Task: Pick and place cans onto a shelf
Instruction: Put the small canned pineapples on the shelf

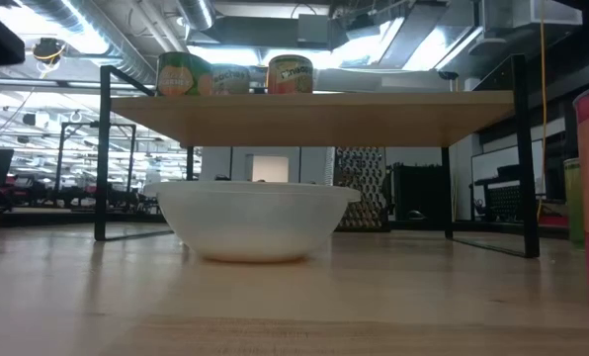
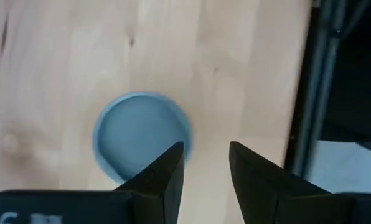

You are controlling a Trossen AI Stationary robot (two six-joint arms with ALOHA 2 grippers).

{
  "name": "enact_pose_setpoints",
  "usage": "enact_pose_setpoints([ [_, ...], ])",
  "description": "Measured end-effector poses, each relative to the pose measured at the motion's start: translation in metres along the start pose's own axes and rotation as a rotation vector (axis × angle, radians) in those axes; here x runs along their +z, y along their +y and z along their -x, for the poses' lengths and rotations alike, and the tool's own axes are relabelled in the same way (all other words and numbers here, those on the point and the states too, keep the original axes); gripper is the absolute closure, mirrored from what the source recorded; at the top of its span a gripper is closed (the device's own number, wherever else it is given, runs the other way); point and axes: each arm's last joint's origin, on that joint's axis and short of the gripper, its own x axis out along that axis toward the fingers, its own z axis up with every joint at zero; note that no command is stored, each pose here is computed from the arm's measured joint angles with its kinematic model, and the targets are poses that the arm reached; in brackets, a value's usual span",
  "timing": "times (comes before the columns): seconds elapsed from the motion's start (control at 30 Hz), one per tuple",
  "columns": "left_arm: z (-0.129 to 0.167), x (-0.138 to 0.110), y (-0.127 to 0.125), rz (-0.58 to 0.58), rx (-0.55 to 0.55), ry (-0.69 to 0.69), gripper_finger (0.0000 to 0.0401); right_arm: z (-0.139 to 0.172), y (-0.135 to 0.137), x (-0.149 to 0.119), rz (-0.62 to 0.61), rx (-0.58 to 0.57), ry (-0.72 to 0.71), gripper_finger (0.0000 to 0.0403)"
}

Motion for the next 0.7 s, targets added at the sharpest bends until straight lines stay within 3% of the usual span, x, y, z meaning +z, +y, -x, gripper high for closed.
enact_pose_setpoints([
  [0.33, -0.024, -0.005, 0.001, -0.014, 0.071, 0.05, 0.028, 0.0, 0.0, 0.0, 0.0, 0.003, -0.003, 0.0341],
  [0.7, -0.028, -0.005, 0.002, -0.022, 0.109, 0.037, 0.0289, 0.0, 0.0, 0.001, 0.0, 0.004, -0.006, 0.0341],
])
